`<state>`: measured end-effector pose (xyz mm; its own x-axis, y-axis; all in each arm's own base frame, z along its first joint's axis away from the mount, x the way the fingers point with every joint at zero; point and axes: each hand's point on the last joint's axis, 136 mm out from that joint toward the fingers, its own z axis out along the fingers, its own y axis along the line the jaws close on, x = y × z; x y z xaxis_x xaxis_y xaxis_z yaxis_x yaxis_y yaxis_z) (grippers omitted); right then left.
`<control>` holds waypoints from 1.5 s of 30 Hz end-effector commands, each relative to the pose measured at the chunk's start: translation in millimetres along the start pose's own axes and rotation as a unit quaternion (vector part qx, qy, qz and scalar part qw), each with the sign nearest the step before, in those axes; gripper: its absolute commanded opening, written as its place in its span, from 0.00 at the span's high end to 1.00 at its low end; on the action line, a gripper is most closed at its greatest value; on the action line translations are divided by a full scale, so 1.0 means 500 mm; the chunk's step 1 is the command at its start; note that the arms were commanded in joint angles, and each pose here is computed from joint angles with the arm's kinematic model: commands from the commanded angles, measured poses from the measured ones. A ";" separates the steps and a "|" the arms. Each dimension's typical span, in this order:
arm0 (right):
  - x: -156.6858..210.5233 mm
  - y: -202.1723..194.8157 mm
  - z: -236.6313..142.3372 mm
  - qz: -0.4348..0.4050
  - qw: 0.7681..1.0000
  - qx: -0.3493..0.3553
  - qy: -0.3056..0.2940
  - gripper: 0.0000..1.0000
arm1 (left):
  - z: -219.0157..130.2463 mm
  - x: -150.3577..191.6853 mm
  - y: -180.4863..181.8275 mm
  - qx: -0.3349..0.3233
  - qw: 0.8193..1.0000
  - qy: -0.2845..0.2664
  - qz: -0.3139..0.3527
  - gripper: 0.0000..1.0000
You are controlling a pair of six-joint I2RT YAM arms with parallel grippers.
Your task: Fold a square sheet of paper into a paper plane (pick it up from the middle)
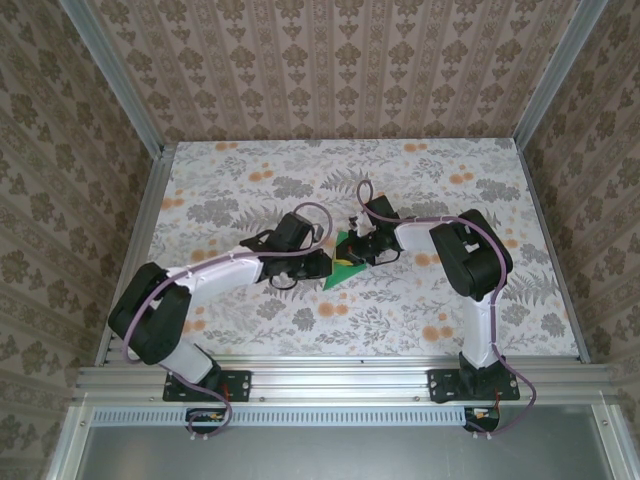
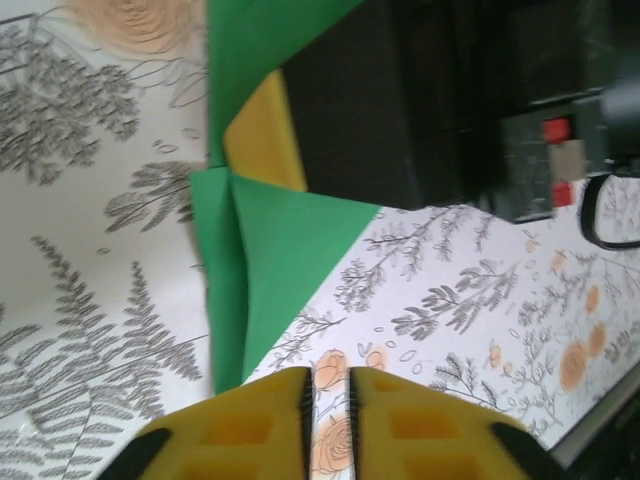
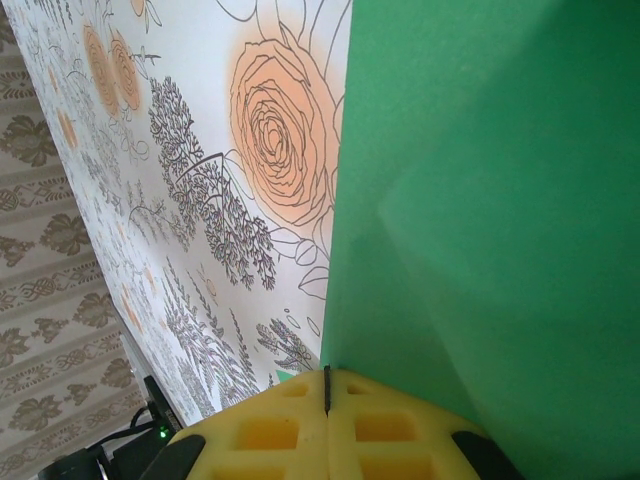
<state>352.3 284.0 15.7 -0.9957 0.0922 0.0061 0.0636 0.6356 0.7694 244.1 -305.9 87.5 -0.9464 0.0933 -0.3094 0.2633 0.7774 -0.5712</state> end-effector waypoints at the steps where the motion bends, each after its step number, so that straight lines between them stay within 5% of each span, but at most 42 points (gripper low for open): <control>1: 0.005 -0.075 0.015 0.030 0.998 0.062 -0.002 0.94 | 0.018 0.014 -0.036 0.028 0.999 0.039 0.024 0.87; 21: 0.012 -0.084 0.012 0.033 0.997 0.074 0.005 0.95 | 0.117 0.059 0.088 0.012 0.995 0.091 -0.023 0.94; 45: 0.014 -0.095 0.011 0.034 0.995 0.091 0.010 0.95 | 0.080 0.173 0.132 0.028 0.987 0.136 -0.079 0.94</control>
<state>348.0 283.4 14.1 -0.9967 0.0784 0.0220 0.0686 0.6639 0.7447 233.2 -301.0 19.8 -0.9686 0.1231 -0.2159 0.2396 0.6933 -0.6797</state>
